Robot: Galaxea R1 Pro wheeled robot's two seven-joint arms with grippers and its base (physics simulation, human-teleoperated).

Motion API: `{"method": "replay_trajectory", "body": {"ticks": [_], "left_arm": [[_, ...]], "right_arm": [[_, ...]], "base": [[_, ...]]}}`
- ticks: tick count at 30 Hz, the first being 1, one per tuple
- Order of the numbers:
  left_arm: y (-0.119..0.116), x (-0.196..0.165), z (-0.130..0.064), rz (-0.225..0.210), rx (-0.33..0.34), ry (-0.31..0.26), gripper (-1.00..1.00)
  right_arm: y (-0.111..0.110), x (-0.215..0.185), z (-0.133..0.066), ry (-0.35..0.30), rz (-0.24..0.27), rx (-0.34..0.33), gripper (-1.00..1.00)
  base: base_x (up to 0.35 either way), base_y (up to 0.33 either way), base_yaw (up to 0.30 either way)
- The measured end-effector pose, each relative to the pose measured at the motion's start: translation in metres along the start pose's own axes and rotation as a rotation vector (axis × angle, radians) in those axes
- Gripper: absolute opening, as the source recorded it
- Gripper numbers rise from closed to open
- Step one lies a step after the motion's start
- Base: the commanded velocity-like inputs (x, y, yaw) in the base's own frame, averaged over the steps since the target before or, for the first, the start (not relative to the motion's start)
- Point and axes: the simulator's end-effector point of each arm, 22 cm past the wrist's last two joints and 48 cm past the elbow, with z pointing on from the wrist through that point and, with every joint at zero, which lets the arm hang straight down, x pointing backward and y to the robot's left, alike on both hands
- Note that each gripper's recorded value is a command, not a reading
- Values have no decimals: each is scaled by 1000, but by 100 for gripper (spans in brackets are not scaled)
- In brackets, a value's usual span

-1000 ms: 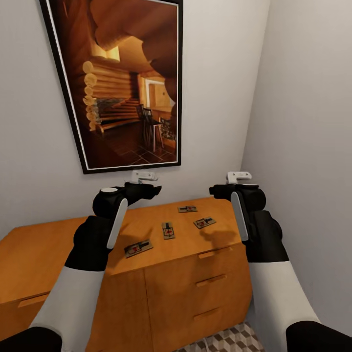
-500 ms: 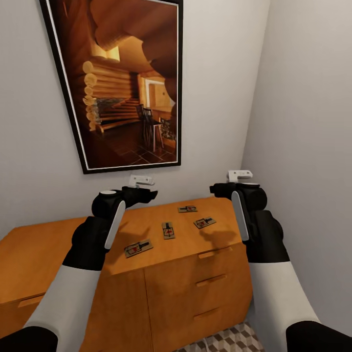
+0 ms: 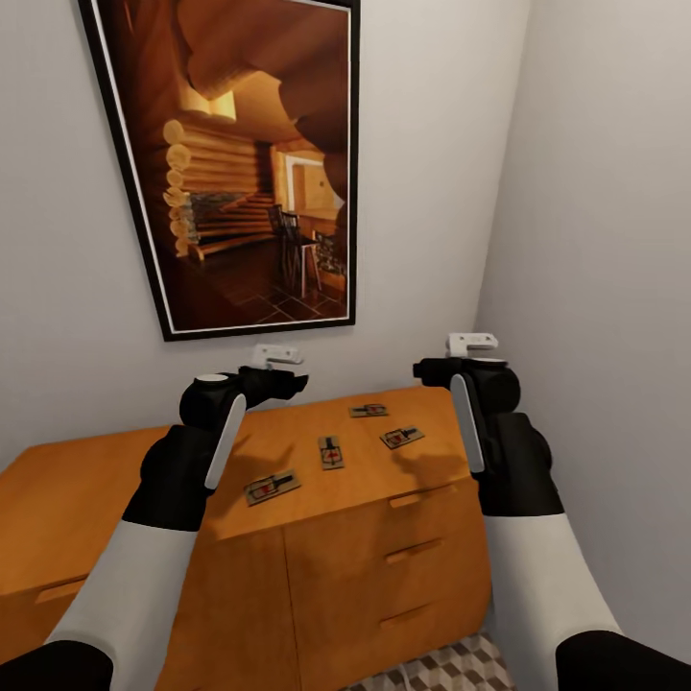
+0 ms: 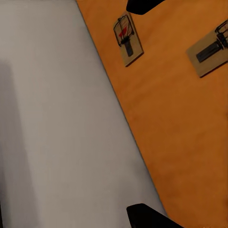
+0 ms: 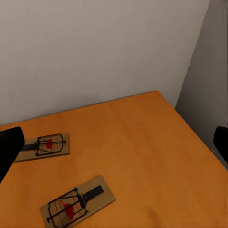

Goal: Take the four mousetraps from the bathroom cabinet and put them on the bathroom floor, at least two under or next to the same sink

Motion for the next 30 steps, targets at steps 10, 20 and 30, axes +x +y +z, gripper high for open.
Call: {"method": "replay_trajectory", "body": {"ticks": [10,20,30], "left_arm": [[0,-1,-1,0,0,-3,100],[0,-1,0,0,1,-2,100],[-1,0,0,-3,5,-2,100]], "right_arm": [[4,1,0,4,7,0,100],[4,1,0,5,10,-2,100],[5,3,1,10,13,-7,100]], "base": [[0,0,210],[0,0,266],[0,0,72]]}}
